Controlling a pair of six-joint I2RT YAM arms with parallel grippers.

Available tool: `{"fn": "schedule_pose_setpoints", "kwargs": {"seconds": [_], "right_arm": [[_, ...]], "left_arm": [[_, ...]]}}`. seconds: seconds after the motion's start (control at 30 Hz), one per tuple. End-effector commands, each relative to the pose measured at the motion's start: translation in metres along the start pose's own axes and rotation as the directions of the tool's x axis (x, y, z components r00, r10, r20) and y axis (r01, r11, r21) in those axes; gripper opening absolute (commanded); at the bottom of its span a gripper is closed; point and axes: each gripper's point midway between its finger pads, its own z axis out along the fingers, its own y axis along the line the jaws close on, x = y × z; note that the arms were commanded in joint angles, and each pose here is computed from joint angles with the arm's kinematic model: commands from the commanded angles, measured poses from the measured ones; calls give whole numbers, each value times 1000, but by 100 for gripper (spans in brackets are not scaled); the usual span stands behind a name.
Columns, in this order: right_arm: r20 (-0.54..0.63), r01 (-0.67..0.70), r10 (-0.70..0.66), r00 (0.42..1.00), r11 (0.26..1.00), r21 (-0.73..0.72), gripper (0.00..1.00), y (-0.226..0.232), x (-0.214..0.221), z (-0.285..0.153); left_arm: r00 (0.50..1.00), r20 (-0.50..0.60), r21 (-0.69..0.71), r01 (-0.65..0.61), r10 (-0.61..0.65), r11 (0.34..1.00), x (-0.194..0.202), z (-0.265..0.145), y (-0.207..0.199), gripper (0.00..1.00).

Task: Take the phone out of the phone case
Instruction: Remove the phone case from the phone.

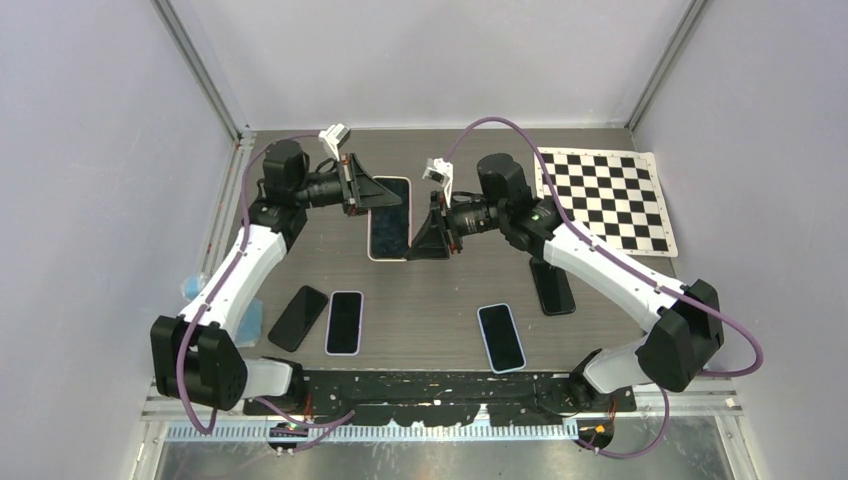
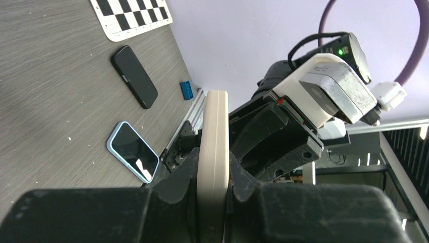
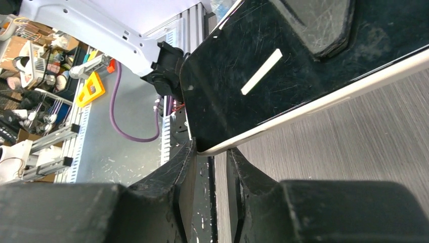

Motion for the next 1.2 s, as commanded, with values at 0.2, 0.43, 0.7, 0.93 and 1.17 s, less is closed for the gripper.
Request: {"fn": "schedule_pose_setpoints", "kwargs": {"seconds": [0.2,0.43,0.7,0.93,1.17], "right_arm": [[86,212,-219,972,974,79,36,-4,-25,8],[36,221,-227,973,966,131,39,-15,-16,4],[52,74,-90,995,962,262,51,-30,-16,-11],[246,-58,8,969,979,197,70,-17,-33,-26],[570,-241,225,790,969,-49,76,21,-96,-41]], "left_arm": [[928,96,85,351,-359,932,-17,21,-5,0],[909,151,106,377,-390,920,-22,17,-12,0],[915,233,106,313,-329,944,-39,6,-18,0],[922,305,70,229,-240,971,-51,-3,-15,0],[908,357,76,205,-218,976,-60,-9,-21,0]]}}
